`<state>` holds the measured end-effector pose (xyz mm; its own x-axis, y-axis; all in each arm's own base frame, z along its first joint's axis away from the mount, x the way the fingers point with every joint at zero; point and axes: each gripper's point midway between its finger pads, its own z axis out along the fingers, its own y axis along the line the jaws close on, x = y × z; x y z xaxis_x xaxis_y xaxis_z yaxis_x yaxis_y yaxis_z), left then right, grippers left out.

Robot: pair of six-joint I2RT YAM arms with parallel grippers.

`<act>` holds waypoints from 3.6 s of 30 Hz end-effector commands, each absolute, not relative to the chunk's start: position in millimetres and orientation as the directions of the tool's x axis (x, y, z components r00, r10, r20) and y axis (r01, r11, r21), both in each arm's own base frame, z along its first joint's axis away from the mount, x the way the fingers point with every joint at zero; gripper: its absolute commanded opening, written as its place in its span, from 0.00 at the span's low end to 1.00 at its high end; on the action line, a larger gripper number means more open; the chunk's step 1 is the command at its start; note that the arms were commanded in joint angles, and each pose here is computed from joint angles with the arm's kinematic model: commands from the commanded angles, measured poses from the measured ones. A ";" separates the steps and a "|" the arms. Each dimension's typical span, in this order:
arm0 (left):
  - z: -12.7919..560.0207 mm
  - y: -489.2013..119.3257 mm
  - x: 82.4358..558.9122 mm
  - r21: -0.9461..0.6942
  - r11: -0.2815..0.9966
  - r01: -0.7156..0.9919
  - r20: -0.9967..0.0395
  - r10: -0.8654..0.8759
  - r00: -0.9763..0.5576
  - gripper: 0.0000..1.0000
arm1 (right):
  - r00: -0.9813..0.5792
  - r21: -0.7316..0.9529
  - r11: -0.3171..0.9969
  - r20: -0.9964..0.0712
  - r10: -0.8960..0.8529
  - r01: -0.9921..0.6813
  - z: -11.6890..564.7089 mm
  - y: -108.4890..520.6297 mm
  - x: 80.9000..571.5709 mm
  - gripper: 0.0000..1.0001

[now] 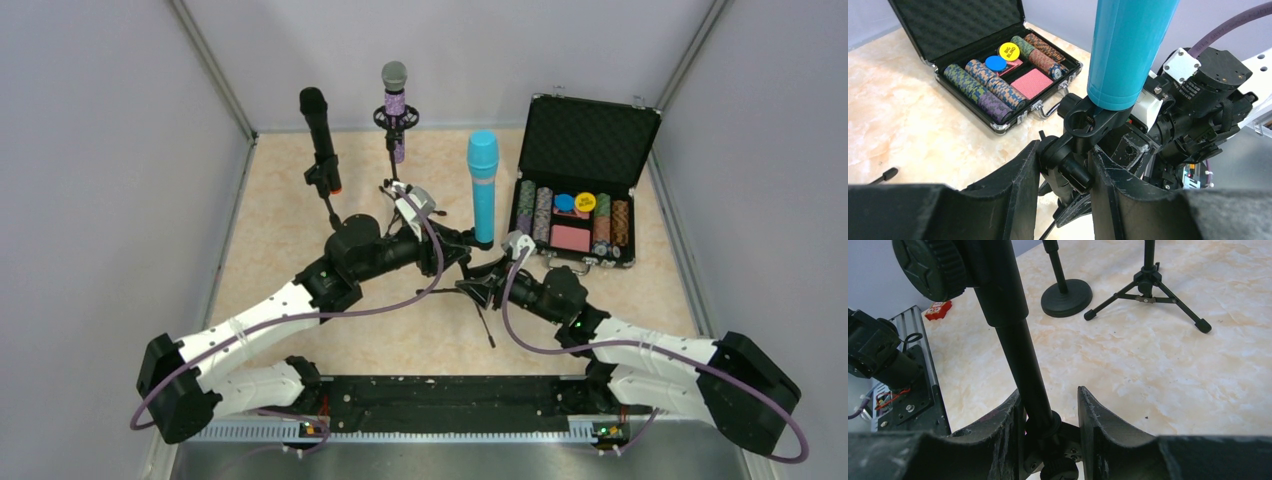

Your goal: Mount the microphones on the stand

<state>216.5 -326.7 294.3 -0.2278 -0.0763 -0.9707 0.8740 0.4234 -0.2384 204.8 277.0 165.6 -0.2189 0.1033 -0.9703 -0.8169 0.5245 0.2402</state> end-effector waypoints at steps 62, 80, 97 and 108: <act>411.3 -295.9 232.3 -0.257 0.654 0.712 -0.928 -0.373 0.009 0.00 | -0.293 0.231 0.657 -0.956 0.015 -0.718 155.6 284.7 208.6 0.28; 378.5 -297.3 254.9 -0.203 0.734 0.648 -0.954 -0.298 0.038 0.00 | -0.229 0.244 0.684 -0.967 0.115 -0.687 201.5 266.0 209.4 0.87; 349.9 -294.5 291.9 -0.131 0.829 0.544 -0.977 -0.200 0.069 0.00 | -0.240 0.253 0.706 -0.963 0.119 -0.662 194.9 258.8 209.8 0.88; 338.9 -289.2 315.6 -0.091 0.872 0.481 -0.985 -0.149 0.085 0.00 | -0.253 0.248 0.714 -0.962 0.102 -0.655 183.8 255.6 208.5 0.88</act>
<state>305.1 -291.4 281.4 -0.0525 -0.0061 -0.9986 0.5083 0.8606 -0.0320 209.4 256.2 176.0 -0.2675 0.0736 -0.9608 -0.6564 0.7161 0.2376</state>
